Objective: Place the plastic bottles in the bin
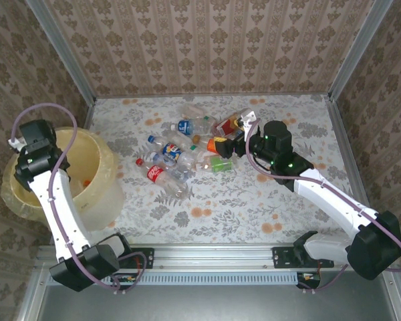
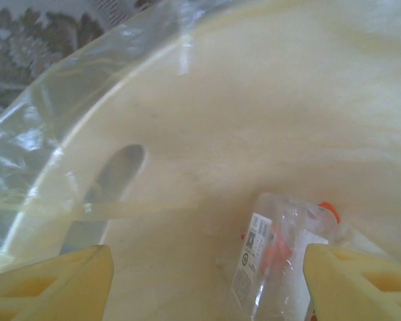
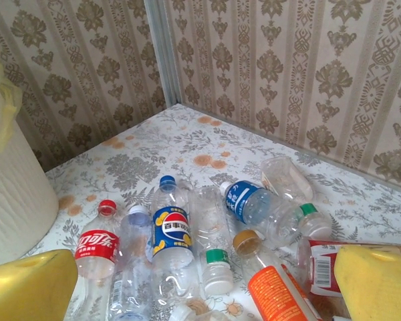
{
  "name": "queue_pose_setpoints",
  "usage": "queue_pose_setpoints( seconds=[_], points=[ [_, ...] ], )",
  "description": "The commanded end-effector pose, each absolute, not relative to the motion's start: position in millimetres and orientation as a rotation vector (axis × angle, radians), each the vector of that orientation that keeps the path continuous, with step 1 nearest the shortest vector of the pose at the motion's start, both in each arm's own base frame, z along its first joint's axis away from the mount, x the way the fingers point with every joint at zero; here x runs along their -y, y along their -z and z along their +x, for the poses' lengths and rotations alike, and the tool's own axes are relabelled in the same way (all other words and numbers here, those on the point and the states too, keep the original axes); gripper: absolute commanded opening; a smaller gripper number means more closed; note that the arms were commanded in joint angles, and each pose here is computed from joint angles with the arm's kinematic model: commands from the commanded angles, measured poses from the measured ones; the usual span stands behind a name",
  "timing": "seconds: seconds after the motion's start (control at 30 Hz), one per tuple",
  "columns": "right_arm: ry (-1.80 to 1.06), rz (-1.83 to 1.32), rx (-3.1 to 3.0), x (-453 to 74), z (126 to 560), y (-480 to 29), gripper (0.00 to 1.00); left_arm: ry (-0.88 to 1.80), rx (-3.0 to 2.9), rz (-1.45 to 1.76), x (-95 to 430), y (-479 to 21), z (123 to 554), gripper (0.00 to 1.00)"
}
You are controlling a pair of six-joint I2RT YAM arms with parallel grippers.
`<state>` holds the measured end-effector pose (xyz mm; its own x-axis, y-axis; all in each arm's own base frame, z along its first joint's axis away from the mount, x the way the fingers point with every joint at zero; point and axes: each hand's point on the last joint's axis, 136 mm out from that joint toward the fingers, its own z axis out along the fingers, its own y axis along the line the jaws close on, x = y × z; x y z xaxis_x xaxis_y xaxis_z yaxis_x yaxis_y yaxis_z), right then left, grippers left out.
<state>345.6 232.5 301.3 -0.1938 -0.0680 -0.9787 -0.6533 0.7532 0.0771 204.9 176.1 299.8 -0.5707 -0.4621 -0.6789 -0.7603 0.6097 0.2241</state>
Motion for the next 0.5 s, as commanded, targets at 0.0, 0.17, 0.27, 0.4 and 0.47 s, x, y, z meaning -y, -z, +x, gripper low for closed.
queue_pose_setpoints(
  seconds=[0.0,0.17,0.27,0.4,0.47],
  points=[
    [-0.526,-0.478,-1.737,-220,358,-302,1.00,-0.612,-2.246,-0.875,-159,-315,215,0.77],
    [-0.439,-0.350,-1.834,-204,375,-278,1.00,-0.505,-2.230,-0.754,-132,-326,234,0.79],
    [-0.417,-0.351,-1.884,-203,378,-259,1.00,-0.368,-2.204,-0.667,-109,-335,248,0.82],
    [-0.354,-0.475,-1.952,-207,377,-230,1.00,-0.177,-2.146,-0.562,-81,-348,261,0.86],
    [-0.330,-0.548,-1.989,-209,376,-219,1.00,-0.095,-2.117,-0.526,-70,-353,264,0.88]
  ],
)
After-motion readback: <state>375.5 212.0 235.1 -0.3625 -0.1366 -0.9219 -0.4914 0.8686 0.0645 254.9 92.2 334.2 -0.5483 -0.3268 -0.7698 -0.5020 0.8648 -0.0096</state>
